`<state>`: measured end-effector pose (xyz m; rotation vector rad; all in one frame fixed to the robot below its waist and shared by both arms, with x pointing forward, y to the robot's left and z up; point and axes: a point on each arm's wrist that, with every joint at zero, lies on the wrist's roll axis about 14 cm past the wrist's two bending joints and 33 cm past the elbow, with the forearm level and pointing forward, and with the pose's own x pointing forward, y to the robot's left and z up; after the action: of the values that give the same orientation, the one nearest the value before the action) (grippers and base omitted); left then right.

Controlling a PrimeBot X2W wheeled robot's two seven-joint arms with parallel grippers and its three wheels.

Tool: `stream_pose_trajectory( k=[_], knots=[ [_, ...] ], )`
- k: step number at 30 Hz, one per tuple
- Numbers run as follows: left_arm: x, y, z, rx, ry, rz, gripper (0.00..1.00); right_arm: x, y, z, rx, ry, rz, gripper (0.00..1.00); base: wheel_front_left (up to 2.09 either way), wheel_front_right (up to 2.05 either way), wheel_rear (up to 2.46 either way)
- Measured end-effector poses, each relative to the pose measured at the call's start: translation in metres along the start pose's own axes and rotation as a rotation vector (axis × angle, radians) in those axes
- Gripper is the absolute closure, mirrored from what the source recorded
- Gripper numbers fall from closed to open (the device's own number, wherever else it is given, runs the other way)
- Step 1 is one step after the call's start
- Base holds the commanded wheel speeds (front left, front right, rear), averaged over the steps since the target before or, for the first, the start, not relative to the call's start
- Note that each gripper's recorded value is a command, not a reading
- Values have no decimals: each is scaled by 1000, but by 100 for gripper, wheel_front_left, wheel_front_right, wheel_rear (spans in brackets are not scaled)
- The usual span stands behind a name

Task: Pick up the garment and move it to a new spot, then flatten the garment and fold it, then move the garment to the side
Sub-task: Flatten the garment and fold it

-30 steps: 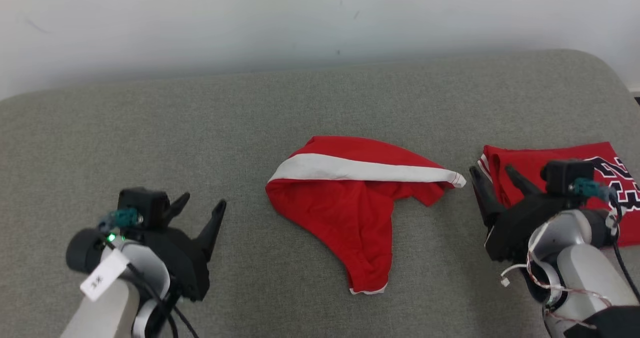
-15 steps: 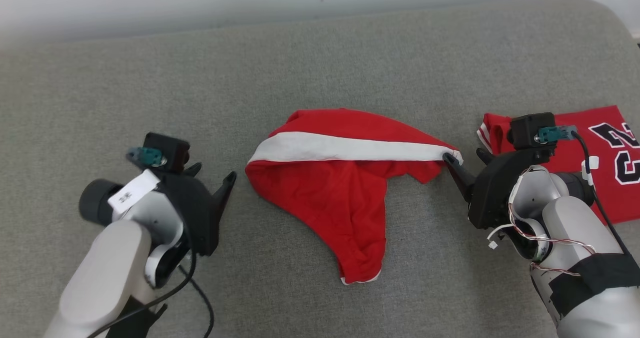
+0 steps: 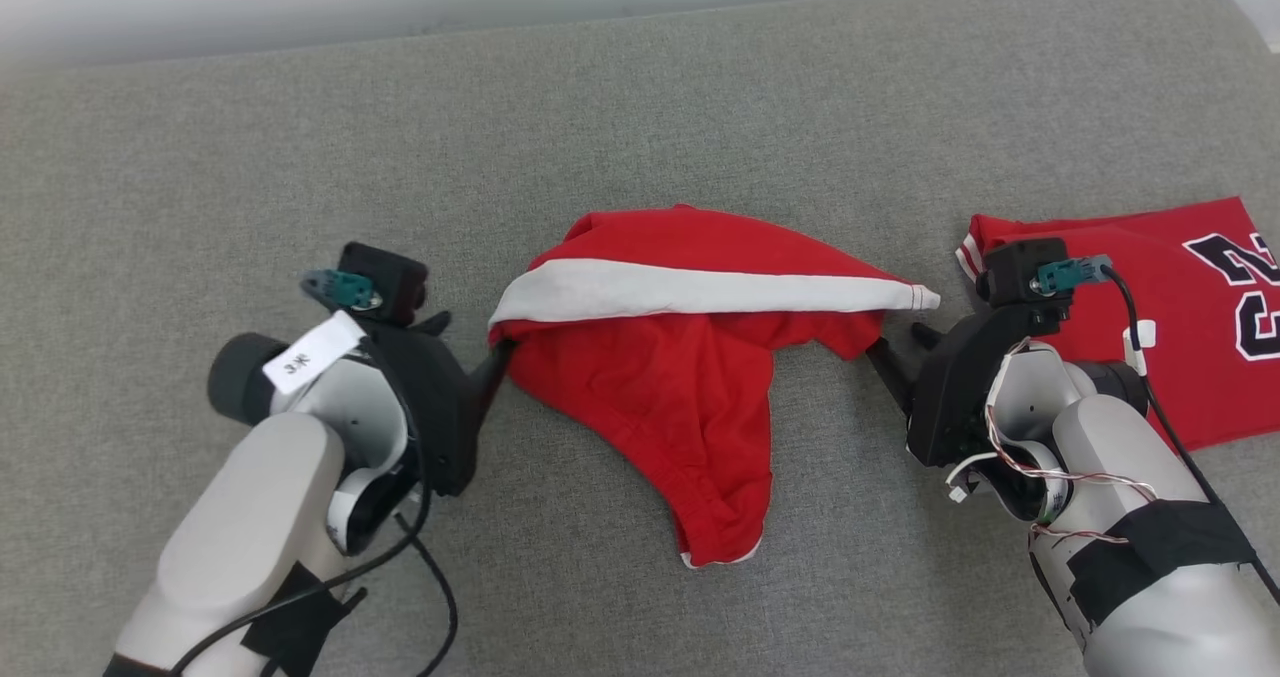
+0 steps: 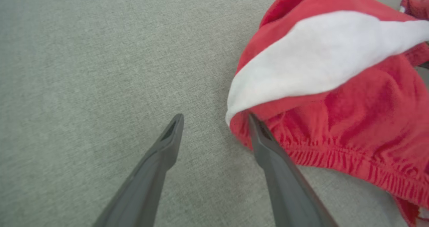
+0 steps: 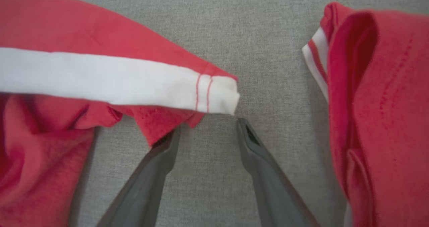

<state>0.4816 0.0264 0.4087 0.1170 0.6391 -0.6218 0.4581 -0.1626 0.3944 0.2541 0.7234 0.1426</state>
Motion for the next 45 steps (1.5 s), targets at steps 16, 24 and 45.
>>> stream_pose_trajectory(
  k=[16,24,45],
  knots=[
    [-4,-17,28,85,-96,-85,0,2,4,18,-58,-55,19,9,0,0,0],
    [0,-25,17,73,-78,-120,0,6,14,36,-167,-107,34,12,0,0,0],
    [-12,-13,24,110,-102,-90,0,-21,2,39,-204,-170,9,0,0,0,0]
  ],
)
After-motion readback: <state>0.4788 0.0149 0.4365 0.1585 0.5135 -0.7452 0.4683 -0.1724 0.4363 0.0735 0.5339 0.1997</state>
